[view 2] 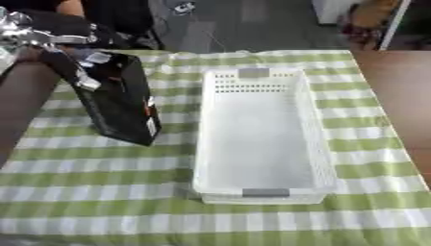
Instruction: Pick up objects on the table and place them in the box.
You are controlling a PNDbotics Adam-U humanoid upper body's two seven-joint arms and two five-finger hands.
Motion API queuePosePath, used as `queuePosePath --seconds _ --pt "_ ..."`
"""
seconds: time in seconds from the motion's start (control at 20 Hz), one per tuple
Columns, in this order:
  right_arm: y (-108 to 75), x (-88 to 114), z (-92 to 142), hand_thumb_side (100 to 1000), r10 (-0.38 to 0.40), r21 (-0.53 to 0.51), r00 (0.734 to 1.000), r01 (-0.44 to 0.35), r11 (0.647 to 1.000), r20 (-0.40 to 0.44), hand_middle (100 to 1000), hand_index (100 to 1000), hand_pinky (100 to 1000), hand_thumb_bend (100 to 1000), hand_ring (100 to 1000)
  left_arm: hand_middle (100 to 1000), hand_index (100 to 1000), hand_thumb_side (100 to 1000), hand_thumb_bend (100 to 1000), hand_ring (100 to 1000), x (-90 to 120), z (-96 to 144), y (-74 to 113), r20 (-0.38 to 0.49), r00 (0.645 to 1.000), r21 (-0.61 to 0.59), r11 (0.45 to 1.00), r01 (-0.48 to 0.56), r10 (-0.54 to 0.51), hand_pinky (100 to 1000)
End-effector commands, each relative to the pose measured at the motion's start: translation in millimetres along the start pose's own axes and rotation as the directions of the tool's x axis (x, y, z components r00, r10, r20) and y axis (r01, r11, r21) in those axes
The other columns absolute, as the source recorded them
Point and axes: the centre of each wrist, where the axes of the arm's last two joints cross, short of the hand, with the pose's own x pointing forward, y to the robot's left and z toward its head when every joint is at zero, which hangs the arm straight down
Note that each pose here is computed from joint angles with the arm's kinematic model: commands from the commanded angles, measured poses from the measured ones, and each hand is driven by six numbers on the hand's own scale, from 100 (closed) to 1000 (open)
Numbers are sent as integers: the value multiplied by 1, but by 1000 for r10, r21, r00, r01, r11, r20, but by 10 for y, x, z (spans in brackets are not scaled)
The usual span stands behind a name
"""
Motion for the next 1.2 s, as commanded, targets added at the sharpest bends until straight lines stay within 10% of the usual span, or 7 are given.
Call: queuePosePath --seconds 0.05,0.85,1.05,1.1,1.2 --pt "-59 20 -54 629 11 4 1000 -11 1000 27 806 807 786 141 827 895 990 639 1000 909 -24 23 111 86 992 -108 989 103 -94 937" --pt "-47 24 -51 639 0 10 1000 0 1000 27 807 808 788 128 828 781 898 618 1000 852 11 -178 -11 118 989 -197 974 115 -93 886" --pt "-48 24 -51 625 -1 9 1000 1 1000 27 807 808 787 137 828 640 801 560 904 680 17 -221 -24 120 989 -200 974 111 -88 732" --pt "-48 23 -50 625 -1 9 1000 1 1000 26 807 809 788 136 828 552 730 518 800 544 18 -223 -18 119 989 -195 975 109 -87 545" --pt "-47 23 -49 625 -1 9 1000 1 1000 26 807 809 788 136 828 494 674 489 718 472 23 -220 -5 116 990 -184 977 106 -85 448"
